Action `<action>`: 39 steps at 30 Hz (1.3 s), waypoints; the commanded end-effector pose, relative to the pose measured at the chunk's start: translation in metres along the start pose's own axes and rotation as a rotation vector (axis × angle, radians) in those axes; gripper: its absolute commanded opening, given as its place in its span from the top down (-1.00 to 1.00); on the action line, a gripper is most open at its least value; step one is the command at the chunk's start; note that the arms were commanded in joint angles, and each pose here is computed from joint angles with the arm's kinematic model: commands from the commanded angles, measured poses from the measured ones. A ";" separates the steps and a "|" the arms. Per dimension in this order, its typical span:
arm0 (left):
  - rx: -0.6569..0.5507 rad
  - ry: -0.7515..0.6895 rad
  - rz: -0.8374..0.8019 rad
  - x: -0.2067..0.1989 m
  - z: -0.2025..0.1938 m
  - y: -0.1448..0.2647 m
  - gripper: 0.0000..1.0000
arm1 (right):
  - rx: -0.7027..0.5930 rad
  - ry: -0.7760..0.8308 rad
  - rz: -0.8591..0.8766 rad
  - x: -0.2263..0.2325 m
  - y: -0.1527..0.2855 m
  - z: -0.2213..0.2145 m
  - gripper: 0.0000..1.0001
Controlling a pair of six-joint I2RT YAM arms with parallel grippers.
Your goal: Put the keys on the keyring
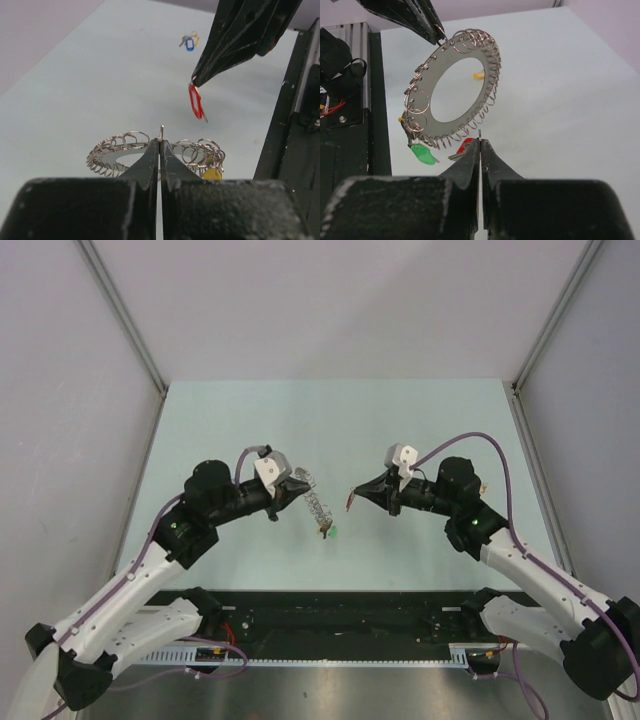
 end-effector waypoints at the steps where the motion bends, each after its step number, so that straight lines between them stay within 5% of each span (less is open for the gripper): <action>1: -0.193 -0.063 -0.130 -0.008 0.052 -0.008 0.99 | -0.134 0.068 0.024 0.004 0.010 0.028 1.00; 11: -0.293 -0.126 -0.327 -0.026 0.047 -0.030 0.99 | -0.302 0.106 0.066 0.021 0.029 0.044 1.00; 20: -0.282 -0.044 -0.461 -0.040 0.021 -0.047 0.99 | -0.304 0.140 0.071 0.031 0.036 0.030 1.00; 39: -0.346 0.062 -0.427 -0.044 0.013 -0.043 0.99 | -0.289 0.144 0.090 0.038 0.022 0.017 1.00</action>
Point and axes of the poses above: each gripper's point midway between its finger pads, its own y axis back along the fingers, its own x axis along the line the jaws close on, z = x × y, the point moved 4 cm from there along y, back along the fingers, and after that the axes turned 3 degrees about -y, right-handed, at the moved point
